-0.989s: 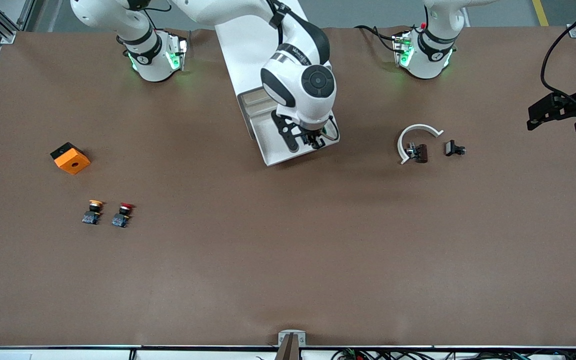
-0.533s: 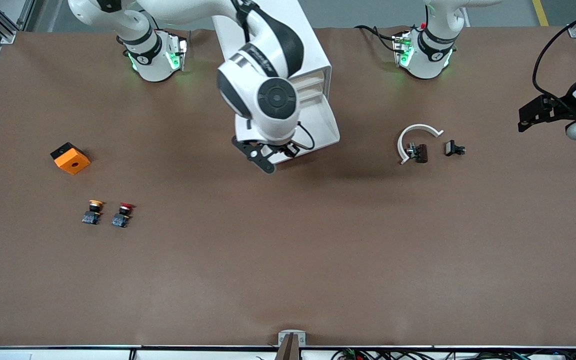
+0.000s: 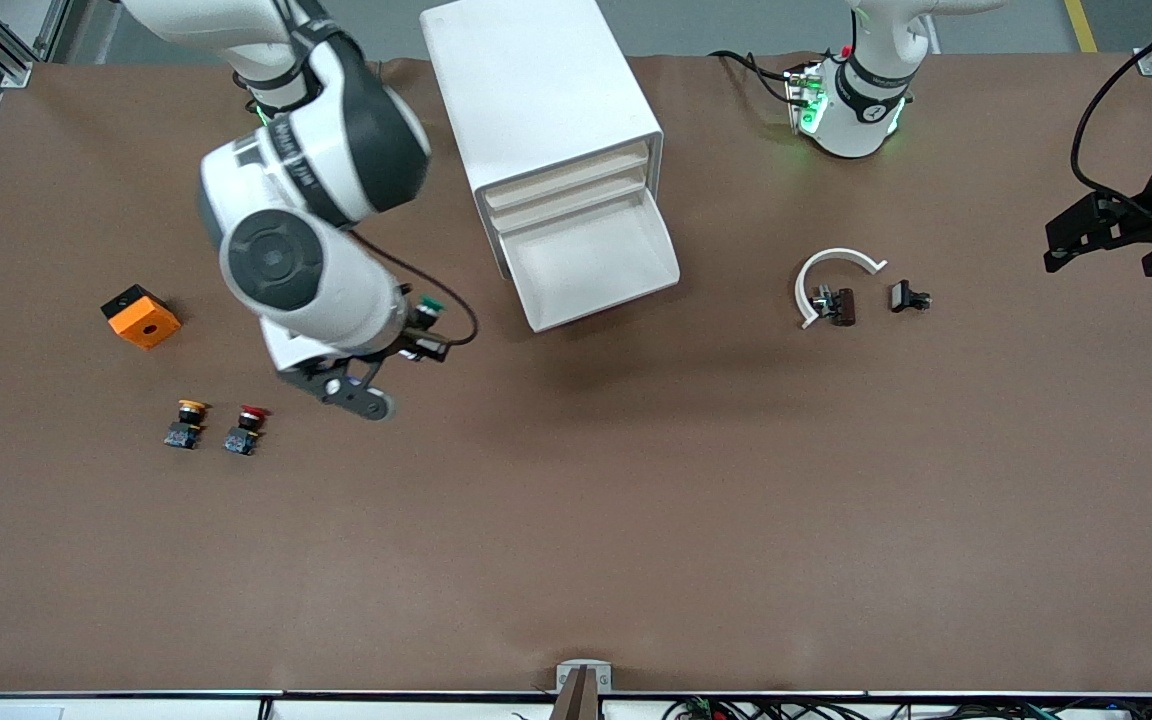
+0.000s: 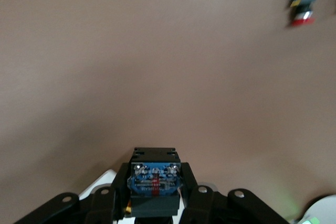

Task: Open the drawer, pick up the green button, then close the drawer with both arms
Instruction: 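Lift the green button out of the drawer with the right gripper, then place the button beside the red button while the left gripper nears the drawer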

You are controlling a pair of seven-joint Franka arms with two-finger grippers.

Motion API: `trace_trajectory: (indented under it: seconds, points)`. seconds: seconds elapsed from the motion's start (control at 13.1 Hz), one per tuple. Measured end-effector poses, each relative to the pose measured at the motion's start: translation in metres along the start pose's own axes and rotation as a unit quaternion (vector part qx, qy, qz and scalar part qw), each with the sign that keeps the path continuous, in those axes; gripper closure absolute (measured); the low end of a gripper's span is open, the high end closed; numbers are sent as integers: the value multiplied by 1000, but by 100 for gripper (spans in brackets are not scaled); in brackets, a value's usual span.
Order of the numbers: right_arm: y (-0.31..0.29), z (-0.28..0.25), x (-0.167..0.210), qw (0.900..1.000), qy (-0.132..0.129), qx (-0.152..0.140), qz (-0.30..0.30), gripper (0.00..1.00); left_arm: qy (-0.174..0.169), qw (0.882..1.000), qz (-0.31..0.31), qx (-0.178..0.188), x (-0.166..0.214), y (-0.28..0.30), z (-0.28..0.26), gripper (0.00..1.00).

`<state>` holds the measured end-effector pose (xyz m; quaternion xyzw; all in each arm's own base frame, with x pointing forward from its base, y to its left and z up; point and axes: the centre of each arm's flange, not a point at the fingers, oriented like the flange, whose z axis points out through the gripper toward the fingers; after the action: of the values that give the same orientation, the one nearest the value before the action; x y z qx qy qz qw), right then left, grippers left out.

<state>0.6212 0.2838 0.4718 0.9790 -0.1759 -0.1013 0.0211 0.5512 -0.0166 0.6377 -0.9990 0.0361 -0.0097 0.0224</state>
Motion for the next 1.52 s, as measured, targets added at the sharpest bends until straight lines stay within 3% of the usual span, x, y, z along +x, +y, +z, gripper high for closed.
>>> trace_trajectory:
  seconds: [0.15, 0.38, 0.84, 1.14, 1.52]
  points:
    - [33, 8, 35, 999, 15, 8, -30, 58, -8, 1000, -1, 0, -2, -1, 0, 0]
    - [75, 41, 68, 995, 59, 19, -73, 58, -18, 1000, -1, -2, -4, 0, 1, 0]
    - [122, 154, 74, 985, 131, 20, -106, 58, -49, 999, 2, -23, 8, 16, 30, 0]
    - [154, 197, 79, 983, 148, 18, -105, 58, -69, 997, -16, -28, 54, 84, 128, 0]
    - [183, 237, 97, 987, 136, 10, -84, 58, -64, 993, -92, -43, 83, 185, 223, 0]
